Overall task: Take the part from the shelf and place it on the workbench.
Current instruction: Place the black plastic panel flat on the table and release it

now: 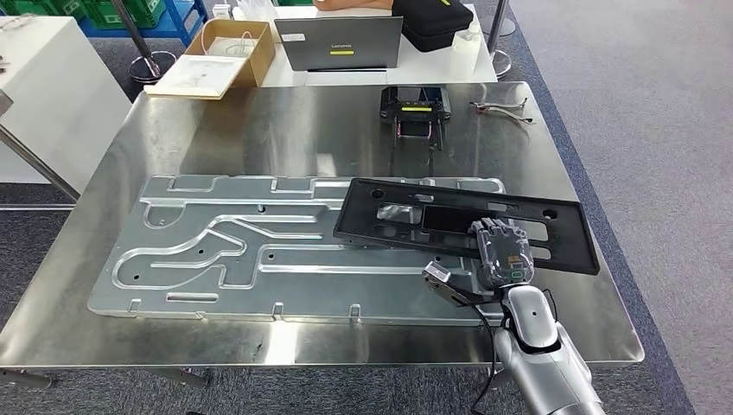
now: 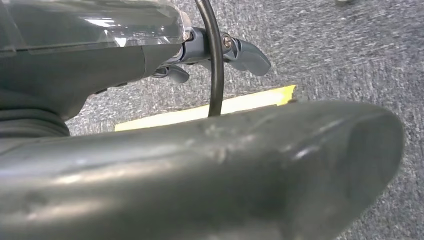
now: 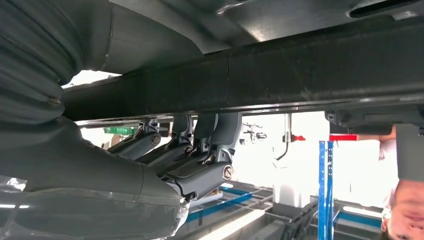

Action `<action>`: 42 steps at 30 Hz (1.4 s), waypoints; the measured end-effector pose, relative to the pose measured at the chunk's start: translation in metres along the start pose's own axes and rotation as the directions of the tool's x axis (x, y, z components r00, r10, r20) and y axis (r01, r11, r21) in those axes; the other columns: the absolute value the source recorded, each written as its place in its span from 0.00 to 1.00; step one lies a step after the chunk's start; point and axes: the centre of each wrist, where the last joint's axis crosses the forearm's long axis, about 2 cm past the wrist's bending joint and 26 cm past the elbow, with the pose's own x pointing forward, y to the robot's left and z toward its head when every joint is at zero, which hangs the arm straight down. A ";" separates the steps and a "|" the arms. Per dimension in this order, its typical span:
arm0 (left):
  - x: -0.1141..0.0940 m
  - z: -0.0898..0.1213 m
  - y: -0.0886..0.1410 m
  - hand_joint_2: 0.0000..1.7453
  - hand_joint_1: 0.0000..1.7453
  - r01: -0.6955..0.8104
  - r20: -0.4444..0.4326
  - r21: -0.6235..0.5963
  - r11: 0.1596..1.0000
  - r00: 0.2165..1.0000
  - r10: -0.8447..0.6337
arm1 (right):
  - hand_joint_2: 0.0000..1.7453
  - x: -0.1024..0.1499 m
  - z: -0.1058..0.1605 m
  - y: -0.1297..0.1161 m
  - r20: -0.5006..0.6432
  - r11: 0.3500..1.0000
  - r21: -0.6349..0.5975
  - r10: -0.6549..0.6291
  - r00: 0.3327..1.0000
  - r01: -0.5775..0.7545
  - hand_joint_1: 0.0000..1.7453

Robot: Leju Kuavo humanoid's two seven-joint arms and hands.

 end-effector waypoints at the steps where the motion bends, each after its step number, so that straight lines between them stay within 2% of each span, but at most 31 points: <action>1: 0.000 0.000 0.000 0.50 0.00 0.000 -0.003 0.000 1.000 1.000 0.000 | 0.50 0.000 0.001 0.001 -0.002 1.000 0.004 -0.001 1.000 0.001 0.50; 3: -0.001 0.000 0.001 1.00 0.00 0.000 -0.014 0.005 1.000 1.000 0.001 | 0.00 -0.001 0.002 0.002 -0.008 1.000 0.011 -0.003 1.000 0.003 0.00; 7: -0.001 0.000 0.002 1.00 0.00 0.003 -0.028 0.028 1.000 1.000 -0.002 | 0.00 -0.002 0.004 0.004 -0.023 1.000 0.020 -0.005 1.000 0.006 0.00; 11: 0.000 -0.001 0.003 0.00 0.00 -0.005 -0.019 0.030 1.000 1.000 0.005 | 0.00 -0.004 0.004 0.004 -0.031 1.000 0.019 -0.007 0.999 0.007 0.00; 23: -0.001 0.000 0.002 0.00 0.00 -0.088 -0.009 -0.010 0.996 0.996 0.088 | 0.00 -0.006 0.010 0.009 -0.039 0.999 0.039 -0.014 0.999 0.016 0.00; 42: -0.006 0.002 0.003 0.00 0.00 -0.138 -0.002 -0.036 0.990 0.990 0.138 | 0.00 -0.005 0.017 0.013 -0.034 0.998 0.060 -0.021 0.999 0.023 0.00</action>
